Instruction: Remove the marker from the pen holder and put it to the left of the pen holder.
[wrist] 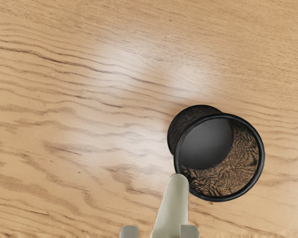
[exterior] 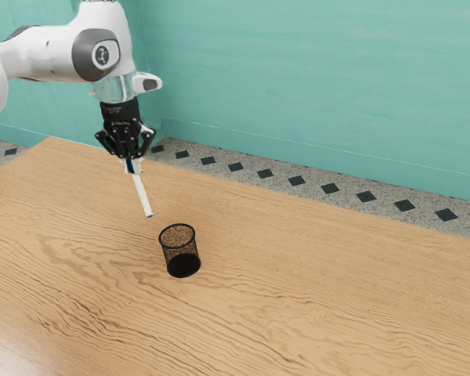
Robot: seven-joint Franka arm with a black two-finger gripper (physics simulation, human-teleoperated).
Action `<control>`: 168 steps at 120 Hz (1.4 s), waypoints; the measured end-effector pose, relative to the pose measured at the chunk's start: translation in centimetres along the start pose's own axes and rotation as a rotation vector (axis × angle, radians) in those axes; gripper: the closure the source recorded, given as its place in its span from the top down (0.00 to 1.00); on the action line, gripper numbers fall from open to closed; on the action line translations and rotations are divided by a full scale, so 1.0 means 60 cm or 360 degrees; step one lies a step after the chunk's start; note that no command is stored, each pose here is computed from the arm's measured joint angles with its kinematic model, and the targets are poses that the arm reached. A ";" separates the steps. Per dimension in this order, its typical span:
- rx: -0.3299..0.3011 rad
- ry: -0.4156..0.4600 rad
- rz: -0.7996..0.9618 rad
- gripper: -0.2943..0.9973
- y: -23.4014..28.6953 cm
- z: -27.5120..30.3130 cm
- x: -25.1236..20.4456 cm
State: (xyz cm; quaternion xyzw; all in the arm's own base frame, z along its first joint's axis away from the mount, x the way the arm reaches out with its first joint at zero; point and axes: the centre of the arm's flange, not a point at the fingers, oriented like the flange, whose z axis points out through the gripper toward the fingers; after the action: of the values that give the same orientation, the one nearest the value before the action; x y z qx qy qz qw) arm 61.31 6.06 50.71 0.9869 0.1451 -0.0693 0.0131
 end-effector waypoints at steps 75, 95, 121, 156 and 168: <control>0.0718 -0.0814 0.0290 0.17 -0.040 0.323 0.048; 0.0710 -0.0857 0.0338 0.21 -0.042 0.336 0.049; 0.0672 -0.0885 0.0390 0.55 -0.040 0.339 0.047; 0.0257 -0.0012 0.0551 0.72 0.097 -0.101 -0.044; 0.0204 0.0086 0.0533 0.74 0.078 -0.142 -0.104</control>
State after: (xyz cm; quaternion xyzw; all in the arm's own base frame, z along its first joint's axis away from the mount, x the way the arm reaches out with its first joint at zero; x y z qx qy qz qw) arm 57.87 0.18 60.04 0.9976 -0.0257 -0.0486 -0.0423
